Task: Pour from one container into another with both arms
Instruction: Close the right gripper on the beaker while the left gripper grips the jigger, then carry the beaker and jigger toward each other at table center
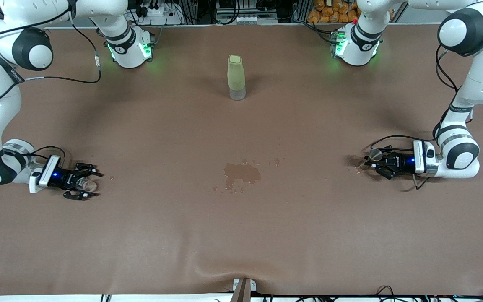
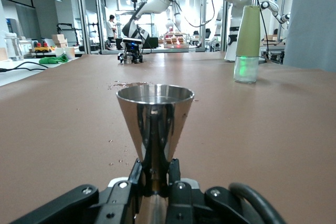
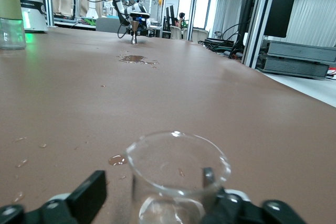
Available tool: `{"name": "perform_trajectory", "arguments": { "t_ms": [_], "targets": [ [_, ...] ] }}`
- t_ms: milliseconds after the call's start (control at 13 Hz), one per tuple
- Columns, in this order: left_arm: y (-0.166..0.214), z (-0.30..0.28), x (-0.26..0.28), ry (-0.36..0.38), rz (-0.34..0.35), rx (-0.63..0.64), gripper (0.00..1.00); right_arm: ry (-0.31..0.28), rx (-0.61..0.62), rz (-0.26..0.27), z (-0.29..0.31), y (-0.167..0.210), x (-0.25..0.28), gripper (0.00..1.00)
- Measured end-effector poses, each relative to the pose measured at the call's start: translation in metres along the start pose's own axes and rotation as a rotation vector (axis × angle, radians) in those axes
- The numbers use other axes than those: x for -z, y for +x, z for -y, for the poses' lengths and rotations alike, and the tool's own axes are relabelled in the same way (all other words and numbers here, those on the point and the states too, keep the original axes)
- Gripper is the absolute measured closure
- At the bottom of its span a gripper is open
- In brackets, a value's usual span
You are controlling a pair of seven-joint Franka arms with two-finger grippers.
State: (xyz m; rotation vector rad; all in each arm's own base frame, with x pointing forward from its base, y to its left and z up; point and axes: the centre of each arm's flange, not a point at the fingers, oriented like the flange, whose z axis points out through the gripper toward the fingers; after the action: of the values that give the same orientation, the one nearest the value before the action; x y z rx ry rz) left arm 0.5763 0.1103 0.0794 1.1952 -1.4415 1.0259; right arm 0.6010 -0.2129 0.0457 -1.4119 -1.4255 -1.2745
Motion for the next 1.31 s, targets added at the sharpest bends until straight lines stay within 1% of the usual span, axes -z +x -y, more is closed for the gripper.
{"name": "perform_trajectory", "arguments": {
  "t_ms": [77, 154, 308, 386, 694, 1002, 1080, 1311],
  "targets": [
    [0.002, 0.004, -0.005, -0.009, 0.002, -0.003, 0.79, 0.003, 0.0, -0.001, 0.0, 0.0, -0.001, 0.4],
    [0.004, 0.007, -0.011, -0.021, 0.003, -0.008, 0.79, 0.005, 0.001, -0.001, 0.0, 0.0, -0.002, 0.49],
    [0.011, 0.016, -0.028, -0.049, -0.005, -0.001, 0.79, 0.005, 0.002, 0.0, -0.001, 0.0, -0.002, 0.68],
    [0.016, 0.022, -0.04, -0.063, -0.015, 0.006, 0.79, 0.004, 0.004, 0.002, -0.002, 0.001, -0.001, 0.73],
    [0.038, 0.047, -0.094, -0.093, -0.073, 0.012, 0.79, 0.005, 0.004, 0.002, -0.002, 0.001, -0.001, 0.85],
    [0.053, 0.063, -0.144, -0.145, -0.071, 0.069, 0.79, 0.003, -0.019, 0.006, -0.002, 0.0, -0.001, 0.85],
    [0.055, 0.067, -0.155, -0.147, -0.067, 0.088, 0.79, 0.002, -0.028, 0.007, -0.002, 0.0, -0.001, 0.85],
    [0.067, 0.077, -0.194, -0.15, -0.085, 0.138, 0.79, 0.0, -0.064, 0.01, -0.001, -0.001, 0.0, 0.85]
  ]
}}
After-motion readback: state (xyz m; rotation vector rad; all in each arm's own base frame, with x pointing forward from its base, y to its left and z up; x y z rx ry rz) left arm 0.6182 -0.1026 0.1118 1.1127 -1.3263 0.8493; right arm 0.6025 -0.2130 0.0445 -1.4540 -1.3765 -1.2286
